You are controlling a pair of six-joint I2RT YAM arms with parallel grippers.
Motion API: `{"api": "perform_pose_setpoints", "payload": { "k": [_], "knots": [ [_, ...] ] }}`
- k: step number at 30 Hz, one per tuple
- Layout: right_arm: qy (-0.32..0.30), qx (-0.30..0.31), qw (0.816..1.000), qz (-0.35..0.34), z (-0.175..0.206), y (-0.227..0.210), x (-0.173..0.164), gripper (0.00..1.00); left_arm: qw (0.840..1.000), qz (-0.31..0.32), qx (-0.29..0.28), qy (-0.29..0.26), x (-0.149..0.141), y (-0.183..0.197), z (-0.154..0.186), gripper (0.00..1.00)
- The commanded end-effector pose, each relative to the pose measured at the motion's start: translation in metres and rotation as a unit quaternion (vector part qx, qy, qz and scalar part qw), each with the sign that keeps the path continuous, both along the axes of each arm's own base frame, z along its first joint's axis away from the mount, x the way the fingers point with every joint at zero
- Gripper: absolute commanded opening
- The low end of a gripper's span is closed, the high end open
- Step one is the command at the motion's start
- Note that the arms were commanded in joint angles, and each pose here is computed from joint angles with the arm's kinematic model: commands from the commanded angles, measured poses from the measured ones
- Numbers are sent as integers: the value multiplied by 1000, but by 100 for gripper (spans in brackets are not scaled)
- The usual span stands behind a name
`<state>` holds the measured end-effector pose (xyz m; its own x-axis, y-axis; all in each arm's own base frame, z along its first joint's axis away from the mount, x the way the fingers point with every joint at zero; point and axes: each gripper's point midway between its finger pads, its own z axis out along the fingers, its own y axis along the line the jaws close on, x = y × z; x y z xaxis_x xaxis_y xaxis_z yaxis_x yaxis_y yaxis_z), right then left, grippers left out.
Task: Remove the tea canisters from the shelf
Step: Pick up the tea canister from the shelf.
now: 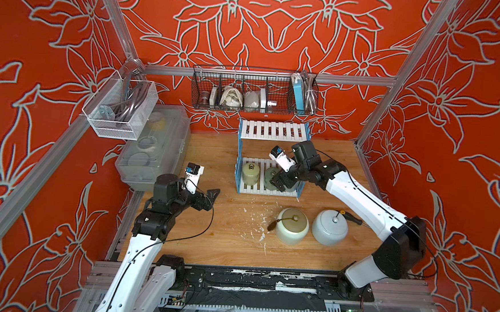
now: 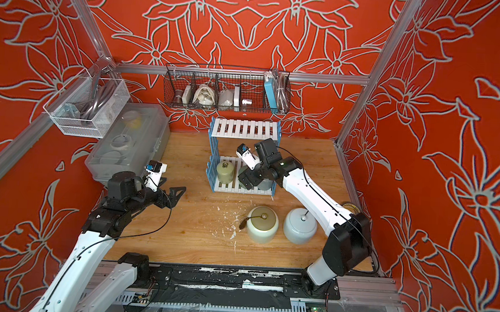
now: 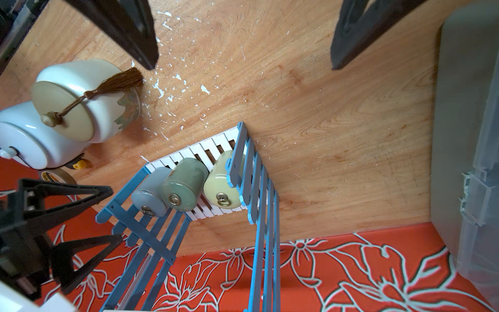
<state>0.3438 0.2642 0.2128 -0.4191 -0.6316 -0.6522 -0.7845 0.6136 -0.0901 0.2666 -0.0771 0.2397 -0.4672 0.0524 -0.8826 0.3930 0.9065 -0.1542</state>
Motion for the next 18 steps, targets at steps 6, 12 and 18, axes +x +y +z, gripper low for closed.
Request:
{"api": "perform_pose_setpoints", "payload": {
  "k": [6, 12, 18],
  "knots": [
    [-4, -9, 1000, 23, -27, 25, 27, 99, 1000, 4, -3, -15, 1, 2, 6, 99],
    [1, -31, 999, 29, -49, 32, 42, 99, 1000, 6, 5, -16, 2, 3, 2, 99],
    [-1, -60, 998, 17, -67, 31, 58, 99, 1000, 2, 5, -16, 2, 2, 1, 98]
  ]
}}
